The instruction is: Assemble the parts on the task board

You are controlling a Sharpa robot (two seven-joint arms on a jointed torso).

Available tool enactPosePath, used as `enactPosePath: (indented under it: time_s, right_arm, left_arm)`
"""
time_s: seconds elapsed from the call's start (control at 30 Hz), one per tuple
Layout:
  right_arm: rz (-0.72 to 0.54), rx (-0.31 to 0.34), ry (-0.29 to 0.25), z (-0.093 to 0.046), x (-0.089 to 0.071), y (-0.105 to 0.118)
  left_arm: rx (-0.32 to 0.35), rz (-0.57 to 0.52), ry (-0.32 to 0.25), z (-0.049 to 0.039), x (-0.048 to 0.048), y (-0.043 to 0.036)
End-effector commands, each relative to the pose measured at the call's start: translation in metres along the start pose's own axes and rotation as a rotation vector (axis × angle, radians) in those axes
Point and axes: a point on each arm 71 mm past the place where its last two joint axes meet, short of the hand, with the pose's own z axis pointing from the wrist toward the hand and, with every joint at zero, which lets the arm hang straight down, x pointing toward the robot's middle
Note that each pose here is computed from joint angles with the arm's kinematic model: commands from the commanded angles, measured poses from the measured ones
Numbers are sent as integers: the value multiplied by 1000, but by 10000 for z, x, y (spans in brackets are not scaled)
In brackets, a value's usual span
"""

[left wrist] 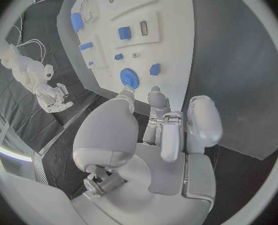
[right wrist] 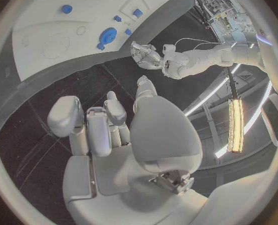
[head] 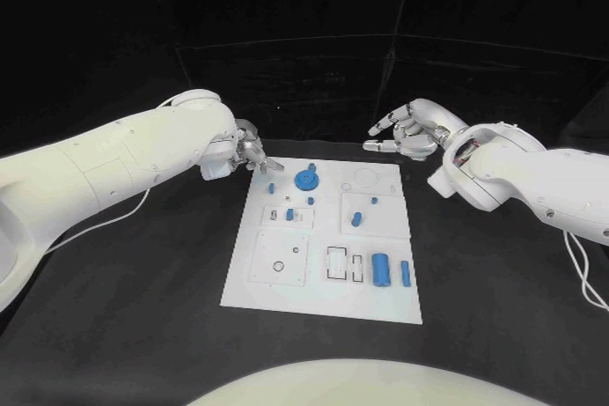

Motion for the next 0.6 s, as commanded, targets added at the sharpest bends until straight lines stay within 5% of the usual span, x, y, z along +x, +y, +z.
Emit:
enactPosePath:
  time_s: [0.03, 0.6]
  right_arm:
    - [3, -14, -8, 10, -8, 24]
    - [4, -21, -4, 33, 17, 47]
  left_arm:
    - [0, 36, 35, 25, 23, -7]
    - [-30, 55, 88, 180, 187, 6]
